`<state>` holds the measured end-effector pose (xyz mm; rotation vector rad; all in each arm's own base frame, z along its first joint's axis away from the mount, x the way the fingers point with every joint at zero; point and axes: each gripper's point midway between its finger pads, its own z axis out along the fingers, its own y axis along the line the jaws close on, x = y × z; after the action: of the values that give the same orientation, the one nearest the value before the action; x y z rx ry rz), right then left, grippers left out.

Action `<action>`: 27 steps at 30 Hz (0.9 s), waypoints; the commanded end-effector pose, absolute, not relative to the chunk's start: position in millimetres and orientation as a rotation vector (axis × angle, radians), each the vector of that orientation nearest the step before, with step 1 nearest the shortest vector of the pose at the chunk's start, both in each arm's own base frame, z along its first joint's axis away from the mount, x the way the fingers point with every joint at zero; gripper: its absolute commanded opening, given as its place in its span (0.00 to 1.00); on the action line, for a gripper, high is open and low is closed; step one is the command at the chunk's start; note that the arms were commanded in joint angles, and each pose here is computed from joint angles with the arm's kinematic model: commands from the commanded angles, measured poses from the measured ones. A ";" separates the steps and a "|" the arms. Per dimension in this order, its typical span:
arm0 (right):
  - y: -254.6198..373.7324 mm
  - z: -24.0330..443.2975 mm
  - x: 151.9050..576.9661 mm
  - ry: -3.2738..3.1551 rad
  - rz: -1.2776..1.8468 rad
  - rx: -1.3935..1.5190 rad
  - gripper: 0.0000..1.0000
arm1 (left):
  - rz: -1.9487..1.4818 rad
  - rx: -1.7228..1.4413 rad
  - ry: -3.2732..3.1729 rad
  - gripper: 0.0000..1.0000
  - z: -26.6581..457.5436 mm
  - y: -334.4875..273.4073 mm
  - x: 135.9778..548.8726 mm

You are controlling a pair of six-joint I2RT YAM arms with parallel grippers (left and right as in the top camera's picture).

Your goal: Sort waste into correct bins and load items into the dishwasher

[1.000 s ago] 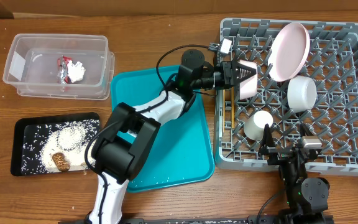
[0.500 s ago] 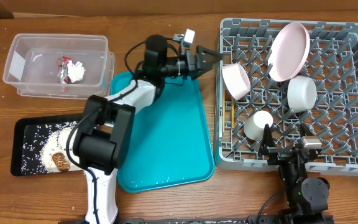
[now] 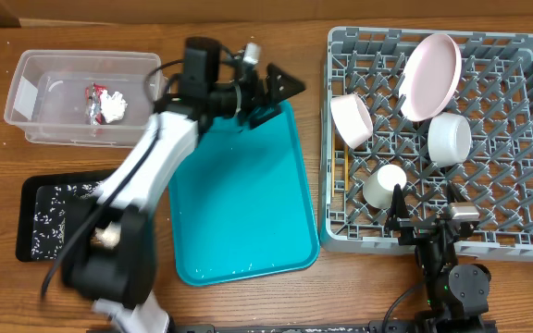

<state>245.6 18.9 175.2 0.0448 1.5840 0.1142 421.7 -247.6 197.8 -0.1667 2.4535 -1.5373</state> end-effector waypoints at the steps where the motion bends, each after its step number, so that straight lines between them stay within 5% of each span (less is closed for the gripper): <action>1: 18.9 173.4 245.6 1.580 0.114 0.041 1.00 | -0.872 -0.020 2.377 1.00 236.8 -188.3 413.6; 6: 18.9 173.4 245.6 1.580 0.114 0.041 1.00 | -0.403 -0.002 2.386 1.00 270.6 -120.8 357.8; 14: 19.0 173.4 245.6 1.580 0.114 0.040 1.00 | -0.361 0.014 2.378 1.00 299.8 -99.1 295.5; 27: 19.0 173.4 245.6 1.580 0.114 0.040 1.00 | -0.313 0.003 2.473 1.00 280.6 -93.1 286.6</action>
<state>245.5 19.9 175.3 0.0394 1.5834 0.1185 286.1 -98.7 286.0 -0.0161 2.4532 -0.3814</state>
